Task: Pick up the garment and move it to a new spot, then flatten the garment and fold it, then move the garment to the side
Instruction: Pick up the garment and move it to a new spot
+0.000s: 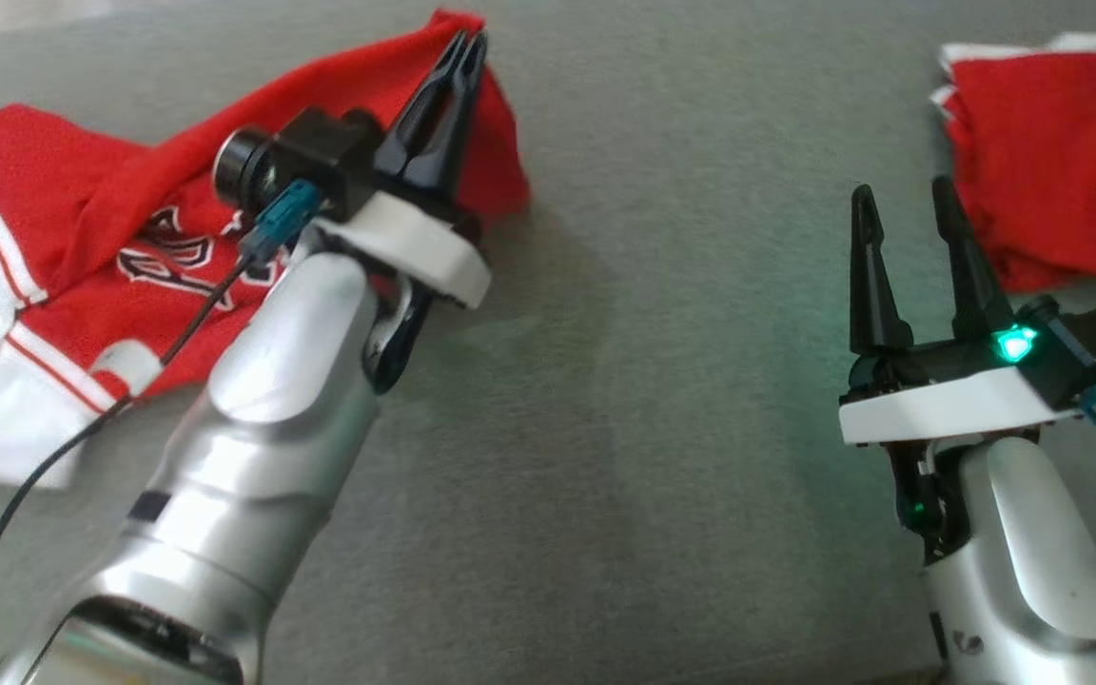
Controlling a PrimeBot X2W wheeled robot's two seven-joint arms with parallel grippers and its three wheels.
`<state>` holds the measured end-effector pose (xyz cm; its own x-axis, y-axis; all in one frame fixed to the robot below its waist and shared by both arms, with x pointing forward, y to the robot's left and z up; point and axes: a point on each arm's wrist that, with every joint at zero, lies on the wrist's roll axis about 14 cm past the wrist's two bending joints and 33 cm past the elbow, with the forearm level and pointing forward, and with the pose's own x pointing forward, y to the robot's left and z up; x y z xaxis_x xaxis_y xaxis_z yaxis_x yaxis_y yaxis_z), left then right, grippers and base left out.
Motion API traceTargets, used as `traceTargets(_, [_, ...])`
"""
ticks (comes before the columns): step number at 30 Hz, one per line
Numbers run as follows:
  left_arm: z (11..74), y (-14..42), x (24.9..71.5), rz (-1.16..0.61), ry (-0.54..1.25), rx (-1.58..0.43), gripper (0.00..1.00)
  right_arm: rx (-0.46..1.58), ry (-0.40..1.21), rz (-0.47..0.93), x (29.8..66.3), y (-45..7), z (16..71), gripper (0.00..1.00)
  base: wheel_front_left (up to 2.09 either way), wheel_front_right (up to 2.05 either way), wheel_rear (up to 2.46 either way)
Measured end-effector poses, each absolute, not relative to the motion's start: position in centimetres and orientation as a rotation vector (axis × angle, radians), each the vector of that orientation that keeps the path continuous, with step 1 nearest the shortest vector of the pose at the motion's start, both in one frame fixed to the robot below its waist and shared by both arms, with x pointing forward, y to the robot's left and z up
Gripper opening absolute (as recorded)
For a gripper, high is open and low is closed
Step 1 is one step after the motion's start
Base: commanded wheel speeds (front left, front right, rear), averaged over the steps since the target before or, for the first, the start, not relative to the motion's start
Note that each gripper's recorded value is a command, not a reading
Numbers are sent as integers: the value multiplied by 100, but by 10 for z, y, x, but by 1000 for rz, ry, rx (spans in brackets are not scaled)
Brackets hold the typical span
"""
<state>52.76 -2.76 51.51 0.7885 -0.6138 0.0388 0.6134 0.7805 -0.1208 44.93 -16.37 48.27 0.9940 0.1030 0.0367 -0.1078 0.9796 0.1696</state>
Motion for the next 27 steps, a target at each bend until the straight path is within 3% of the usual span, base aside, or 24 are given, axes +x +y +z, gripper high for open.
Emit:
traceTargets(12, [590,-137,525,-952,-239,-239,0,184,-26,-28,438,-214,483,100,0,0,0])
traceTargets(13, [593,-142,522,-969,-248,-260,17,181,-22,-36,437,-217,481,100,0,0,0])
traceTargets(14, [591,-147,519,-983,-242,-263,92,179,-19,-42,436,-219,480,100,0,0,0])
traceTargets(15, [587,-151,517,-989,-234,-258,100,178,-17,-46,436,-220,480,100,0,0,0])
traceTargets(21, [574,-139,520,-940,-194,-231,100,184,-21,-31,440,-214,480,100,0,0,0])
traceTargets(27, [555,-92,527,-797,-140,-241,100,168,-38,14,450,-199,485,100,0,0,0])
